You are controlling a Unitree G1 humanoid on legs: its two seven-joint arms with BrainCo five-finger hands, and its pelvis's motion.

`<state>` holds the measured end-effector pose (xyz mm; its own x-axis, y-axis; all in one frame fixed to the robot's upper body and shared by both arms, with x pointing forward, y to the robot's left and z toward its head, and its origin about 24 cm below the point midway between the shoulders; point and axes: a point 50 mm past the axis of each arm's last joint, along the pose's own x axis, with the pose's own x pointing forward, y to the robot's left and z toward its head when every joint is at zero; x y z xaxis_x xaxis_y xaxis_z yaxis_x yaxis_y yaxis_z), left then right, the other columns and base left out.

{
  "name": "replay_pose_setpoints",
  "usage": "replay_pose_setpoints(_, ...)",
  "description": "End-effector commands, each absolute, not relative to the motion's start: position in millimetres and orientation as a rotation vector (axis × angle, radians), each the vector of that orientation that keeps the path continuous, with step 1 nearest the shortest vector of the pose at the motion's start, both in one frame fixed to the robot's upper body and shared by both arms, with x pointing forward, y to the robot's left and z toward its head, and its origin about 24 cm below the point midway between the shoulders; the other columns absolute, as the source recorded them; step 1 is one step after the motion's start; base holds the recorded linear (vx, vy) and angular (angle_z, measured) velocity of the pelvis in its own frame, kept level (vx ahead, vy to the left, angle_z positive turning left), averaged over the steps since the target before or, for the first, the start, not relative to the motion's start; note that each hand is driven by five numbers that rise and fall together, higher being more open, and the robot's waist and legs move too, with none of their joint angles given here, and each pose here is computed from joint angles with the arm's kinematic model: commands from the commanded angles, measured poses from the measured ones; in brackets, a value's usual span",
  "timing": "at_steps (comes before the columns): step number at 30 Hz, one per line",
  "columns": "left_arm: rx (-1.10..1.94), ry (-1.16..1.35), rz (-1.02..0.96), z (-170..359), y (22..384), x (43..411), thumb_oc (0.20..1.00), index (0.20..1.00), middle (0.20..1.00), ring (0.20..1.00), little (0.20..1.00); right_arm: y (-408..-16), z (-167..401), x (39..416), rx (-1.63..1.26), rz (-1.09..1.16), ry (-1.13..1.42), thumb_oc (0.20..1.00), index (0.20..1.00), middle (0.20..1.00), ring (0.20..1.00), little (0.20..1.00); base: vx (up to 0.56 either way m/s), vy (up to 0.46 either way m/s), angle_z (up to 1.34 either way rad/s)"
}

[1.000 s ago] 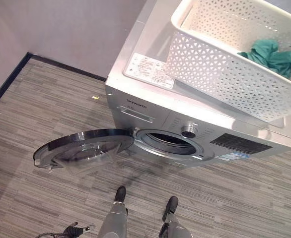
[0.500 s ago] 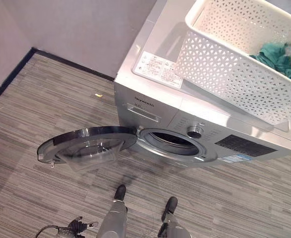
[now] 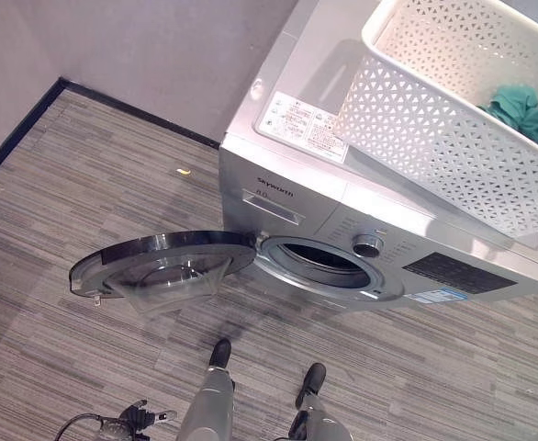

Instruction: Grab the laundry basket,head to the washer,open it,put in the laundry and shut it.

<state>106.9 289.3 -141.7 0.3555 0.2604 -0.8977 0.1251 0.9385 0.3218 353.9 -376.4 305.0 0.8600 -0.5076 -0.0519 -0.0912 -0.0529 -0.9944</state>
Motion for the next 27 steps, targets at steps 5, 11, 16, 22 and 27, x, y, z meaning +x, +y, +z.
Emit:
replay_pose_setpoints(5,0.441,1.274,0.0,-146.3,283.8,98.5,1.0,1.0,1.0,1.0,1.0,-375.8,334.9,348.1,-1.649,-0.435,0.456,1.0,1.0,1.0,1.0,1.0,0.0,0.0,-0.02)
replay_pose_setpoints(11,0.428,1.286,0.001,-146.6,284.9,95.2,1.0,1.0,1.0,1.0,1.0,-370.9,325.7,353.0,-1.546,-0.371,0.456,1.0,1.0,1.0,1.0,1.0,-0.01,0.002,-0.04)
replay_pose_setpoints(16,0.432,1.292,-0.011,-147.3,283.9,93.9,1.0,1.0,1.0,1.0,1.0,-363.4,321.5,358.9,-1.622,-0.333,0.489,1.0,1.0,1.0,1.0,1.0,-0.01,0.001,-0.07)
replay_pose_setpoints(22,0.422,1.297,-0.004,-147.9,282.2,94.6,1.0,1.0,1.0,1.0,1.0,-354.7,315.3,365.5,-1.676,-0.293,0.504,0.2,0.2,0.2,0.2,0.2,0.0,-0.003,-0.05)
replay_pose_setpoints(27,0.411,1.298,0.005,-148.9,279.8,94.3,1.0,1.0,1.0,1.0,1.0,-349.7,317.1,368.4,-1.674,-0.306,0.457,0.2,0.2,0.2,0.2,0.2,0.0,0.0,-0.01)
